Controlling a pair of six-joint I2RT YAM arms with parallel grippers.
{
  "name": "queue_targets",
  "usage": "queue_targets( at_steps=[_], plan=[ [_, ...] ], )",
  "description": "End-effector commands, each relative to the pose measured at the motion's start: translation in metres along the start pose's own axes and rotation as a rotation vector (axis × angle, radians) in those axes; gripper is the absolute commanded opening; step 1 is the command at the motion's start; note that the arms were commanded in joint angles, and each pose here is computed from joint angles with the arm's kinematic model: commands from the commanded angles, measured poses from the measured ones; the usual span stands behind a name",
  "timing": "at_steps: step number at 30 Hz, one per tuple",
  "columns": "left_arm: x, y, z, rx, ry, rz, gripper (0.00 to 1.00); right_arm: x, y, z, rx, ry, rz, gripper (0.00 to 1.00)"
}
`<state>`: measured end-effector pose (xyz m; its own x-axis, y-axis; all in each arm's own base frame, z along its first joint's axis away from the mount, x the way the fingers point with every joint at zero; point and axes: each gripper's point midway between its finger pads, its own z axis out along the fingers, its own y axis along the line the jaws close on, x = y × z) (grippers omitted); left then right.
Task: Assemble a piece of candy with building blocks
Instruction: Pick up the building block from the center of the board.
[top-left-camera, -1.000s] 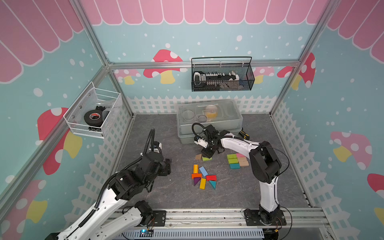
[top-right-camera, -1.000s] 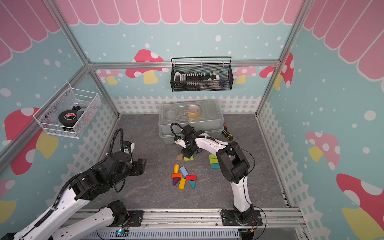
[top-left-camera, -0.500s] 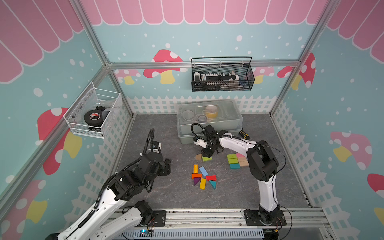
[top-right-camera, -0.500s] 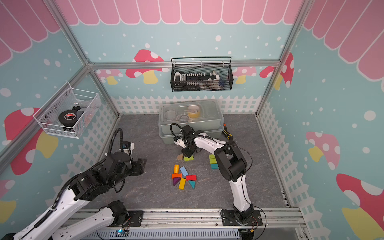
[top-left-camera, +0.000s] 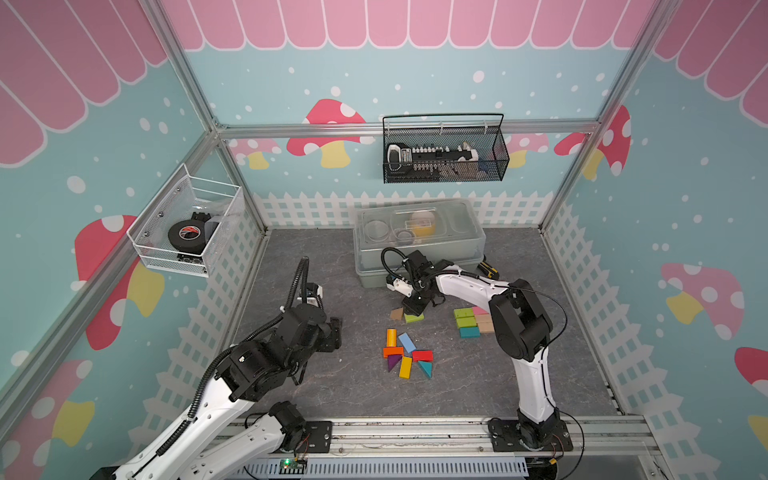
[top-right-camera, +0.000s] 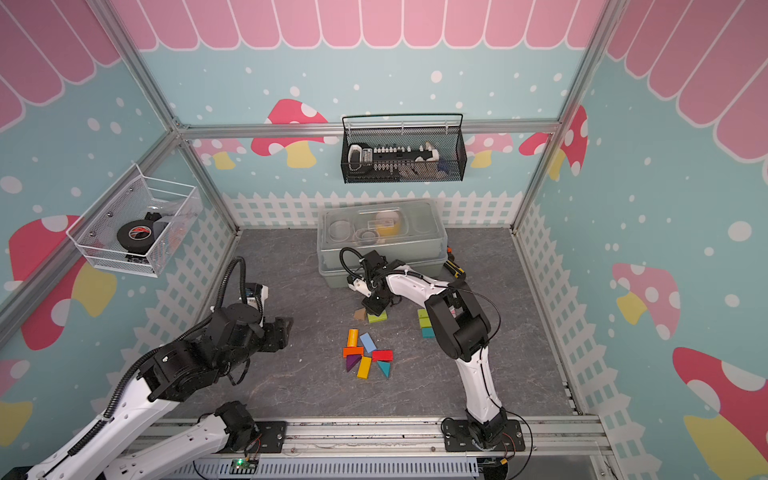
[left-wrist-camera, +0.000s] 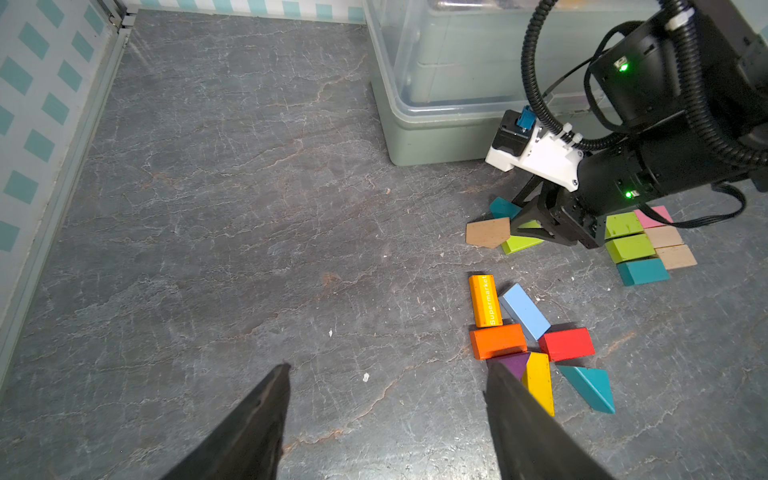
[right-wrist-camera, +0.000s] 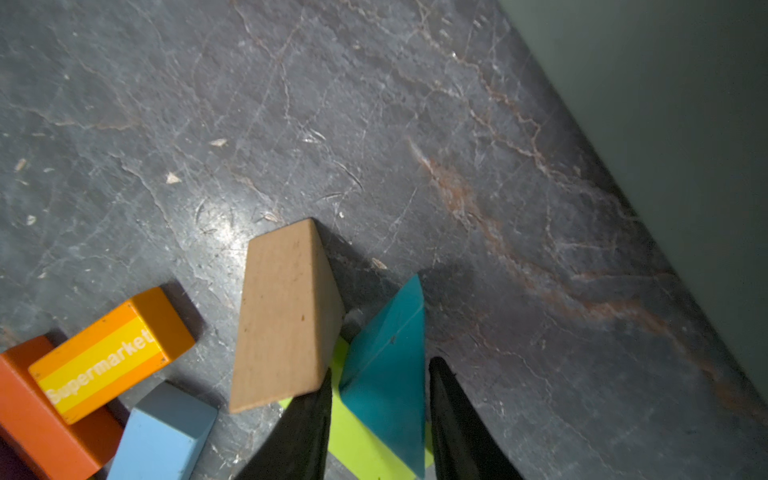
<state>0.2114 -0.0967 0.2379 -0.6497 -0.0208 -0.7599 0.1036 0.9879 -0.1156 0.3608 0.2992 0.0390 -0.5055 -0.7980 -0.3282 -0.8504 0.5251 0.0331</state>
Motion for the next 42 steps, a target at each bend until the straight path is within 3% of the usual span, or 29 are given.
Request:
queue_targets(
  at_steps=[1,15,27,36,42],
  plan=[
    [0.005,0.007,0.001,-0.03,0.011,0.023,0.74,0.003,0.005,0.005,-0.023,0.028,-0.021,0.38],
    [0.005,0.007,0.001,-0.032,0.009,0.021,0.74,-0.001,0.007,-0.004,-0.031,0.012,-0.055,0.24],
    [0.004,0.005,-0.004,-0.004,-0.002,0.014,0.73,0.004,-0.009,-0.061,0.034,-0.054,-0.107,0.21],
    [0.003,0.001,-0.01,0.043,-0.02,0.005,0.73,0.043,-0.031,-0.115,0.03,-0.167,-0.134,0.18],
    [0.002,-0.004,-0.017,0.094,-0.044,0.004,0.73,0.077,-0.039,-0.13,0.047,-0.175,-0.247,0.14]
  ],
)
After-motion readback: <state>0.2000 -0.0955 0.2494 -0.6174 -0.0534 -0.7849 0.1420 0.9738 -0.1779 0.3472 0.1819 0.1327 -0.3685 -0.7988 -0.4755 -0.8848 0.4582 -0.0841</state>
